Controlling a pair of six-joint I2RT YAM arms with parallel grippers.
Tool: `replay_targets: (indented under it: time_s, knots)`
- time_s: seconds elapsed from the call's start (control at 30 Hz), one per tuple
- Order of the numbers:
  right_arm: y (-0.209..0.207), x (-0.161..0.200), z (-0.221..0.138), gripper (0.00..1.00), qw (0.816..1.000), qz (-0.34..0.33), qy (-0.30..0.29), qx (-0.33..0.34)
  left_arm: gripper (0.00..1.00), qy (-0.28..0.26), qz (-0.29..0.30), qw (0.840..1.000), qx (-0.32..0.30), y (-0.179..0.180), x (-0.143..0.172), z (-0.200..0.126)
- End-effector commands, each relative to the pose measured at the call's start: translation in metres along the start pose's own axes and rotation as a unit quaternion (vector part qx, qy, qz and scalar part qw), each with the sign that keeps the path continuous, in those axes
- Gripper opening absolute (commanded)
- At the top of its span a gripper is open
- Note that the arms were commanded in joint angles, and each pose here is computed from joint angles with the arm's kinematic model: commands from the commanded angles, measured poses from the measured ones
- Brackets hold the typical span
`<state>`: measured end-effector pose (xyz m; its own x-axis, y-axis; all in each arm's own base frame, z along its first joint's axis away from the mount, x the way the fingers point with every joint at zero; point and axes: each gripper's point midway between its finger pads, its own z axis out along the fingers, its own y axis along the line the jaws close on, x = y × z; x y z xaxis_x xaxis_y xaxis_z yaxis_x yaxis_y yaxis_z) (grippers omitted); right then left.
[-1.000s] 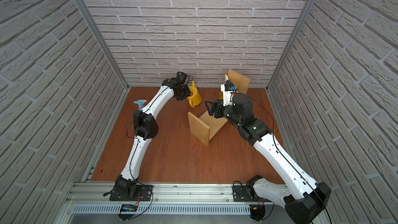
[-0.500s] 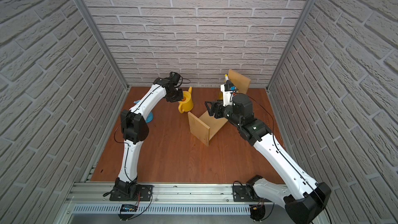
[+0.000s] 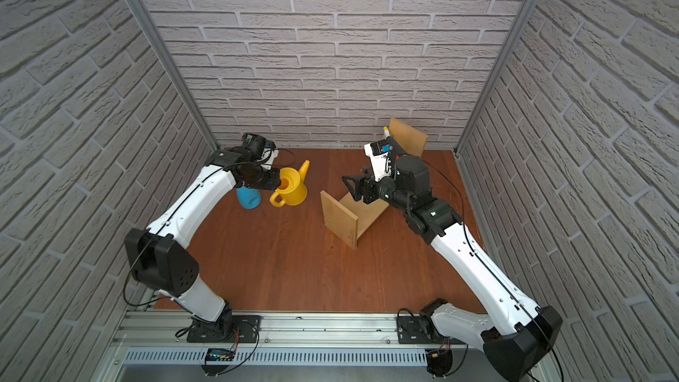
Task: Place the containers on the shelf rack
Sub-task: 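Pick up a container from the center of the board.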
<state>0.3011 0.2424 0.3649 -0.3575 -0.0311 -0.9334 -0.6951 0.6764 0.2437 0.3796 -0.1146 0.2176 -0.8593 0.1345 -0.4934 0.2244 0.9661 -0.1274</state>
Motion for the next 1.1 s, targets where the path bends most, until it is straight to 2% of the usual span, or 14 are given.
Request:
replay_targets:
  time_s: [0.0,0.13,0.27,0.37,0.43,0.53,0.7,0.87,0.97,1.07]
  knots:
    - [0.031,-0.001,0.0,0.81,0.99,-0.106,0.016,-0.086,0.16,-0.021,0.072,0.996,0.04,-0.016,0.014,-0.024]
    - [0.055,0.011,-0.001,0.82,0.968,-0.175,0.057,-0.172,0.16,-0.055,0.116,0.99,0.058,-0.025,0.029,-0.057]
    - [0.075,0.01,-0.002,0.82,0.95,-0.178,0.072,-0.246,0.15,-0.083,0.124,0.987,0.062,-0.027,0.041,-0.079]
    - [0.089,0.005,0.001,0.81,0.948,-0.159,0.058,-0.271,0.15,-0.103,0.069,0.99,0.07,-0.026,0.042,-0.09]
    - [0.101,0.003,0.005,0.81,0.949,-0.157,0.044,-0.271,0.14,-0.119,-0.001,0.989,0.083,-0.026,0.038,-0.094]
    - [0.122,0.011,0.01,0.81,0.947,-0.169,0.041,-0.269,0.14,-0.151,-0.102,0.977,0.108,-0.025,0.033,-0.095]
    - [0.151,0.013,0.015,0.8,0.951,-0.179,0.009,-0.25,0.14,-0.183,-0.301,0.928,0.121,-0.012,0.031,-0.089]
    - [0.167,0.042,0.031,0.8,0.95,-0.244,0.022,-0.196,0.14,-0.171,-0.475,0.859,0.081,0.008,0.047,-0.083]
    - [0.17,0.053,0.045,0.78,0.947,-0.276,0.034,-0.163,0.11,-0.148,-0.555,0.817,0.04,0.013,0.063,-0.085]
    - [0.171,0.059,0.063,0.74,0.946,-0.293,0.046,-0.132,0.09,-0.126,-0.605,0.785,0.037,0.005,0.069,-0.089]
